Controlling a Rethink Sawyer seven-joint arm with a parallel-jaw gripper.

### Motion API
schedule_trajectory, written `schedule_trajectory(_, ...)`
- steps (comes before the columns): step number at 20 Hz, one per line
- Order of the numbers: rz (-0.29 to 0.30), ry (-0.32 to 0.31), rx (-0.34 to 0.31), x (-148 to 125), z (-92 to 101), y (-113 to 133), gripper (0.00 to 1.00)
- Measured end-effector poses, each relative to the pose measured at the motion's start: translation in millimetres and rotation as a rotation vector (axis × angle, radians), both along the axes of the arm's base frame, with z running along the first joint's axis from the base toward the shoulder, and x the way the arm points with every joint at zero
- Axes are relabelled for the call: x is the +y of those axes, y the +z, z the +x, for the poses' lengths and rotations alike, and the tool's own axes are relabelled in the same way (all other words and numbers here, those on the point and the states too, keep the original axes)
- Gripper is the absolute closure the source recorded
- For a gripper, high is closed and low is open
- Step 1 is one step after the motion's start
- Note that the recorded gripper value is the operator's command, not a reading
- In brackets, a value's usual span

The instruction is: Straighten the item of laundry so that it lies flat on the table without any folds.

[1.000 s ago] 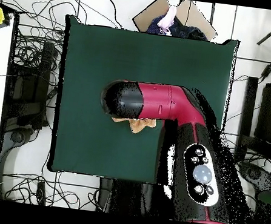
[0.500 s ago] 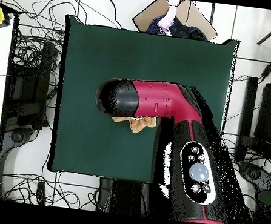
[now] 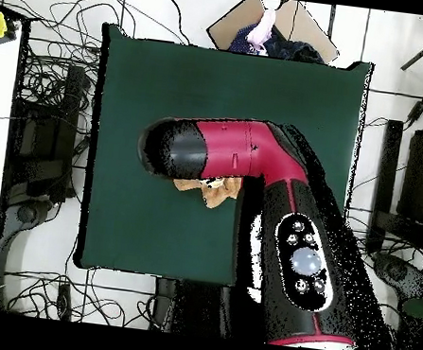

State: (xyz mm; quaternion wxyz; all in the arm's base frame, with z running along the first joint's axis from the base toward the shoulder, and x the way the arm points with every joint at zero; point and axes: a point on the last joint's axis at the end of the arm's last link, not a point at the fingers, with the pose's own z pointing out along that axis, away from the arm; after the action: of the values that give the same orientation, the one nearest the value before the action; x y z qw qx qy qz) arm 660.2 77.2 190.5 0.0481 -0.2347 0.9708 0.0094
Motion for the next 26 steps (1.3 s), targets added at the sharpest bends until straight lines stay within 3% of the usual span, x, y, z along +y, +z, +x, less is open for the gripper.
schedule_trajectory(9,-0.018,0.108,-0.008,-19.9,12.5,-5.2,0.0)
schedule_trajectory(18,-0.029,0.109,-0.005,-52.0,21.8,-23.6,0.0)
schedule_trajectory(26,-0.043,0.108,-0.026,-54.8,24.6,-11.9,0.0)
